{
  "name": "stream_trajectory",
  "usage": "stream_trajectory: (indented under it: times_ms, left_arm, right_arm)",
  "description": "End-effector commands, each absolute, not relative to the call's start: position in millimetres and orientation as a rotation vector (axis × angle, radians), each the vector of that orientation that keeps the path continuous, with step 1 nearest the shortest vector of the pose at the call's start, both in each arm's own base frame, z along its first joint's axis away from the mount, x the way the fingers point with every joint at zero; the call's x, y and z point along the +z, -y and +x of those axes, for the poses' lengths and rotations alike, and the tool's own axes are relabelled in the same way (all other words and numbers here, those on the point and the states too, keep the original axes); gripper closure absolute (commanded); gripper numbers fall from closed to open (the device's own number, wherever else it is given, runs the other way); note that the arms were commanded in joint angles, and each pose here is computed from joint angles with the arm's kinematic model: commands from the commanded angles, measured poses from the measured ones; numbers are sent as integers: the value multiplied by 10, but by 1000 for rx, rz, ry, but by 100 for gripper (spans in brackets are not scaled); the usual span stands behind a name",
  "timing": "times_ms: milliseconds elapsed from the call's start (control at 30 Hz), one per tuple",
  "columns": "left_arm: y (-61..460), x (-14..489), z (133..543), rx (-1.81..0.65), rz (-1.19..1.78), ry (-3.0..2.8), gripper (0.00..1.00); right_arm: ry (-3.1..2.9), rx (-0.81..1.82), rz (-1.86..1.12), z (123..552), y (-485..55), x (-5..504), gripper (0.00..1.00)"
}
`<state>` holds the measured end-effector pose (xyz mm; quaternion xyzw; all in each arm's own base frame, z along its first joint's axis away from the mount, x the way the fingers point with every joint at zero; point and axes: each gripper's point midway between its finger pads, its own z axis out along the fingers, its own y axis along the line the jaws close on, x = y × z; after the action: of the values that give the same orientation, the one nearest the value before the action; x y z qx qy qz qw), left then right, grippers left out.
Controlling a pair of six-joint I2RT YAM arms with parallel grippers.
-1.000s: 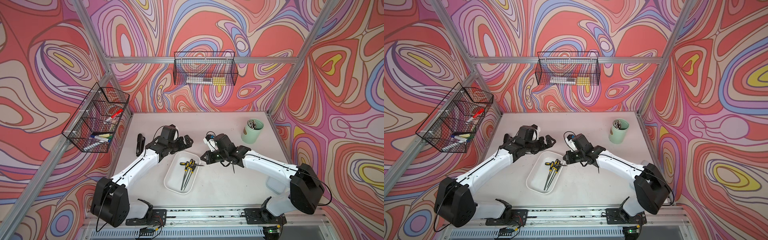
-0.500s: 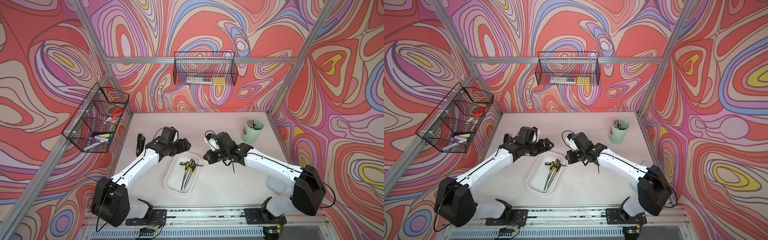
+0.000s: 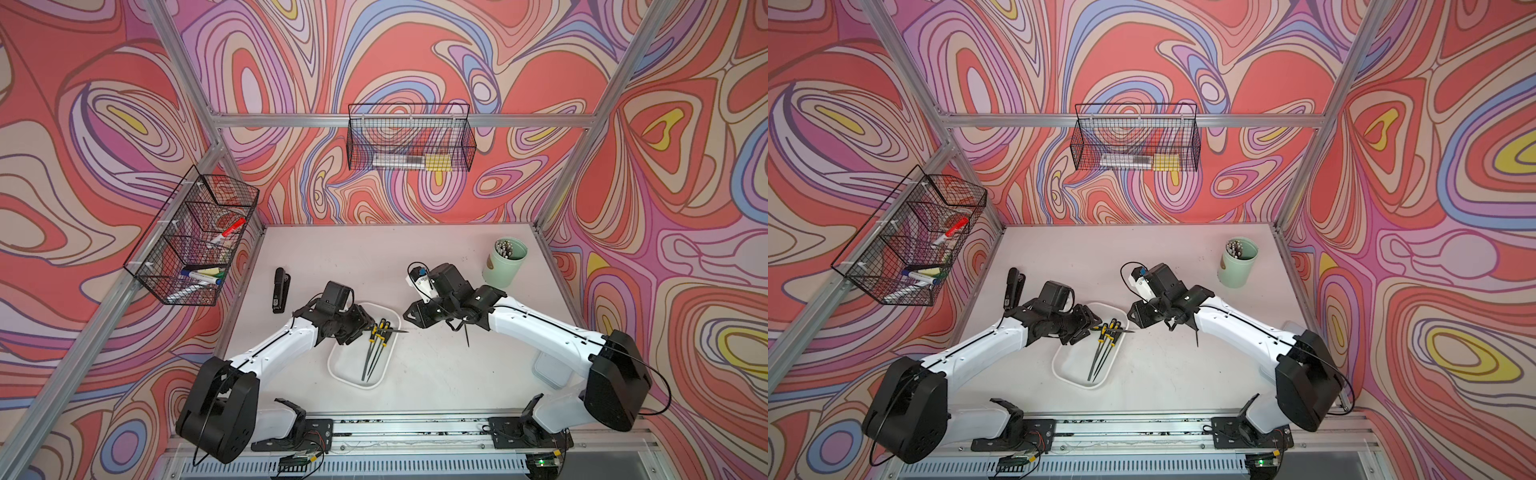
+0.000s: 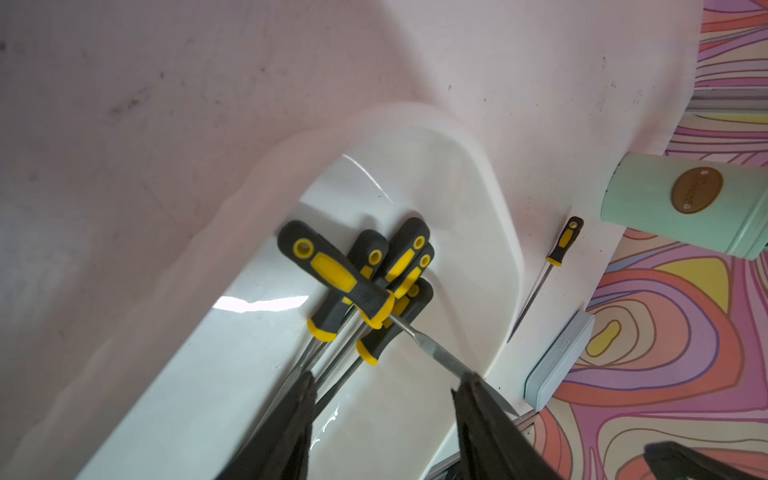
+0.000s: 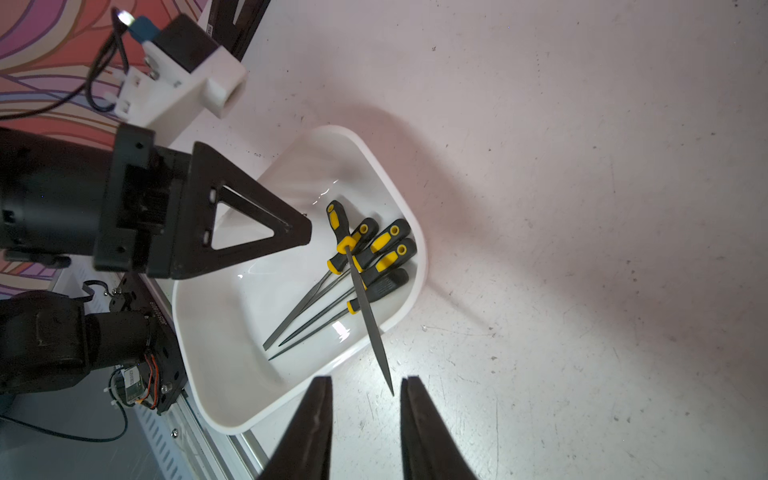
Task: Take the file tool out of the storage box
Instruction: Pick up the file tool from the storage box.
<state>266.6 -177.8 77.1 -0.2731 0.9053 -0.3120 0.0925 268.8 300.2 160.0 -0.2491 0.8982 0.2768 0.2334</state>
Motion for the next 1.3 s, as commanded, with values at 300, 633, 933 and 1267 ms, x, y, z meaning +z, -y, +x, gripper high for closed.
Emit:
stream_trajectory:
  times_ms: [300, 633, 933, 1267]
  left_arm:
    - [1832, 698, 2903, -1069, -1074, -2507, 44]
    - [1843, 530, 2941, -1021, -1137, -2551, 52]
    - [1880, 436, 2954, -1020, -1152, -2577, 60]
    - [1886, 425, 2960, -1009, -1141, -2593, 72]
  right_arm:
    - [-2432, 761, -718, 2663, -3013, 1616, 70]
    - [-2443, 742, -712, 2641, -2966, 1583, 70]
    - [-2452, 736, -707, 2630, -2948, 1530, 70]
    - [-2457, 734, -703, 2614, -2931, 1504, 71]
